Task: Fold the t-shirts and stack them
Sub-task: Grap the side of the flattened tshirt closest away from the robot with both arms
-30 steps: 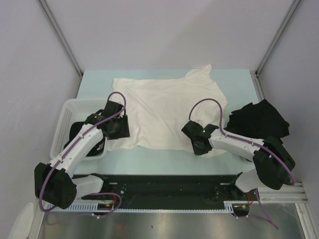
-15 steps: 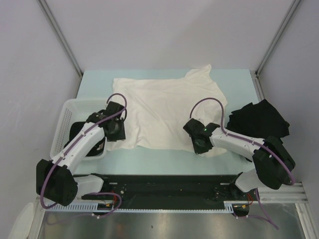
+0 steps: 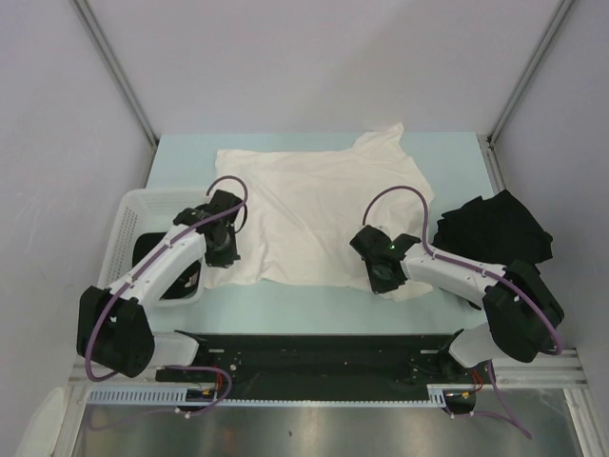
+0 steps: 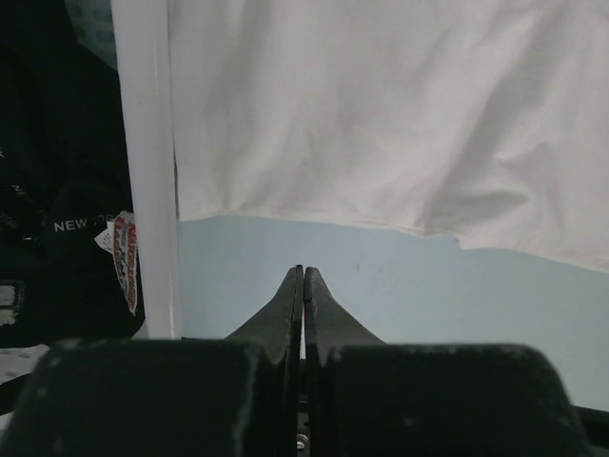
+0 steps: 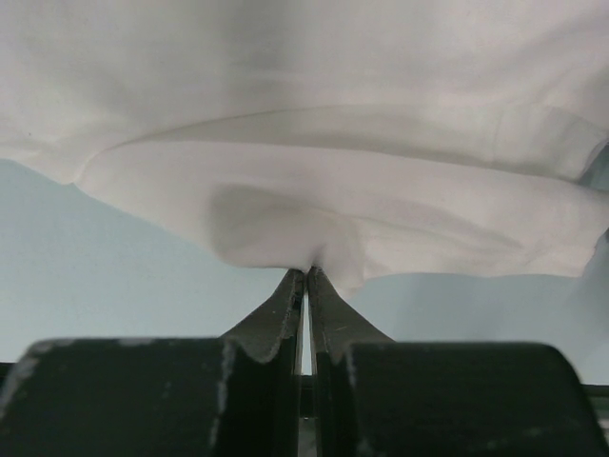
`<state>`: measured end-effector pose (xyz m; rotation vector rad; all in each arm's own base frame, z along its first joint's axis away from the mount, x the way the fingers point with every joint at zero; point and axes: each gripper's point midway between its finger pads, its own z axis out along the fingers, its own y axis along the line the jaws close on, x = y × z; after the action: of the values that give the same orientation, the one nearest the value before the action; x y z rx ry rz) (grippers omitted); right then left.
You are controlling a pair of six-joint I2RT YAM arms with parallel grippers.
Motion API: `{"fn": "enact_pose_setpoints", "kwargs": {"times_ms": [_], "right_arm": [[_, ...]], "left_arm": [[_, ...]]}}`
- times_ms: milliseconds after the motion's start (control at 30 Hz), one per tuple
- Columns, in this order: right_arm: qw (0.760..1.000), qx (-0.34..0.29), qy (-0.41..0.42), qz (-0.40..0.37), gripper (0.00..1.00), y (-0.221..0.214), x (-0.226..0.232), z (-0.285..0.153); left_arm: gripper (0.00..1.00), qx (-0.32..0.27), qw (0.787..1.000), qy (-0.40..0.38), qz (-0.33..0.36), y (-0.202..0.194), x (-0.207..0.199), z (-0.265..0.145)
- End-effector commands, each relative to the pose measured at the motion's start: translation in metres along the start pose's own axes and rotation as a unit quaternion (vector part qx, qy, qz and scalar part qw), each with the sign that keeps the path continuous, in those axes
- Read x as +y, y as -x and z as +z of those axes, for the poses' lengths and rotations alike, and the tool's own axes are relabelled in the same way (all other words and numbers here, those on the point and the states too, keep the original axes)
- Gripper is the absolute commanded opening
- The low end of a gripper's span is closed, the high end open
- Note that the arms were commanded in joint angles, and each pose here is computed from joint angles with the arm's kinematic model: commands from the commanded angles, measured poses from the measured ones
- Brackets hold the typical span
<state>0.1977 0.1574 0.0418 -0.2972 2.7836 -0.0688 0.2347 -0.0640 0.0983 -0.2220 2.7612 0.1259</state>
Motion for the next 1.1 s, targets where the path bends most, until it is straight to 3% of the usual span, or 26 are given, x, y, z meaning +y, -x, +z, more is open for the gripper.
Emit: {"fn": "enact_pose_setpoints", "kwargs": {"times_ms": [0,1067], "right_arm": [[1.0,-0.028,0.009,0.009,0.08,0.017,0.002,-0.014],[1.0,-0.026,0.01,0.004,0.07,0.017,0.0,-0.013]], "left_arm": [[0.0,-0.028,0.999,0.031,-0.01,0.021,0.005,-0.005],[0.0,-0.008,0.992,0.123,-0.039,0.028,0.057,0.007]]}}
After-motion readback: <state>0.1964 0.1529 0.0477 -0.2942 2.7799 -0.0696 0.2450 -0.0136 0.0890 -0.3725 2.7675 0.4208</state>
